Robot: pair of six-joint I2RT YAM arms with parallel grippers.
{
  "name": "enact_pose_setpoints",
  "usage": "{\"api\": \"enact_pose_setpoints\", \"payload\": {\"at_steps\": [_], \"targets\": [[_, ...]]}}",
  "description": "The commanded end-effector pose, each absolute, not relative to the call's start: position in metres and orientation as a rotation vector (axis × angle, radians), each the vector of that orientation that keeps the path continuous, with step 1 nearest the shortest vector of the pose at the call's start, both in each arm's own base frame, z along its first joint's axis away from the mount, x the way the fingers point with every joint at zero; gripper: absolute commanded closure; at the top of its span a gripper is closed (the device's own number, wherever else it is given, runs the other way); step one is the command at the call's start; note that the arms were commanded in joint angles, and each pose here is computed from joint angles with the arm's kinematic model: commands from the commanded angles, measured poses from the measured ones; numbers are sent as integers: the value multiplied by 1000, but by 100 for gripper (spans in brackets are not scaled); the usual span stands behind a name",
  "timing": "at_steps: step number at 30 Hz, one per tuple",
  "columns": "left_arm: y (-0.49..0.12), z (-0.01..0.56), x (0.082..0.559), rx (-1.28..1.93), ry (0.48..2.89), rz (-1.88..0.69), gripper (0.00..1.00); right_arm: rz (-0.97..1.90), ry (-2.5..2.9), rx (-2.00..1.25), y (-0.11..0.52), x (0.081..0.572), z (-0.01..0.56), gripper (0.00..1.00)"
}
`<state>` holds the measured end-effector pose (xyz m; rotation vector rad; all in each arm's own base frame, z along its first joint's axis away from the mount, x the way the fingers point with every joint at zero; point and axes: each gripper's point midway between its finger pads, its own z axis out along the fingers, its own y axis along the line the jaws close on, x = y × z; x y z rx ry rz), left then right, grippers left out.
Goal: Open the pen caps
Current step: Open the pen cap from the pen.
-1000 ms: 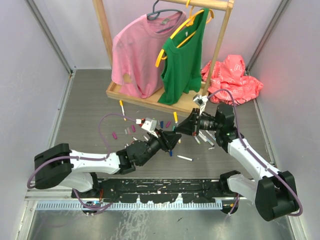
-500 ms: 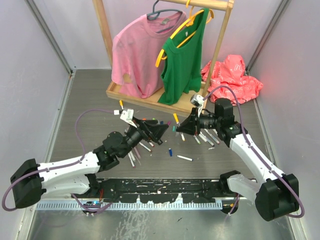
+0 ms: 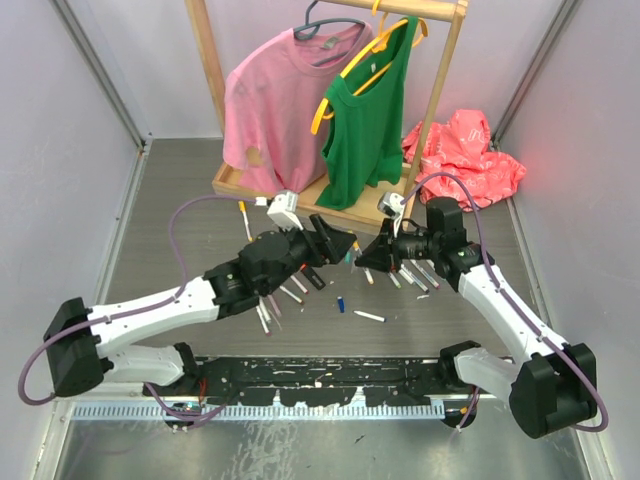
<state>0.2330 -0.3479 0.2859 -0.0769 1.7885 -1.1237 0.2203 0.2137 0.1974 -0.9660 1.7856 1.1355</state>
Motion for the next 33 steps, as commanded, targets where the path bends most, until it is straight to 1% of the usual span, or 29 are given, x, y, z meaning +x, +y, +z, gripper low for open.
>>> {"api": "enact_pose_setpoints", "payload": {"at_steps": [1,3,11,19,22,24,28,33], "targets": [[-356,286,239,-139,1824,-1051,29,1102,1734,-990,216,228,213,99],[-362,286,242,-140,1834,-1030,31,1102,1732,-991,216,228,214,99],[-380,275,255,-143,1866,-964,47,1106,1736,-997,216,226,212,99],[-385,275,258,-153,1868,-967,61,1109,1737,-998,216,226,212,99],[-388,274,257,-148,1873,-972,64,1109,1737,-1000,216,226,211,99],[-389,273,257,-147,1879,-975,68,1109,1737,-999,216,226,212,99],[-390,271,256,-149,1887,-977,69,1109,1740,-999,216,227,211,99],[-389,272,258,-158,1883,-972,80,1101,1740,-1004,215,227,210,99]]}}
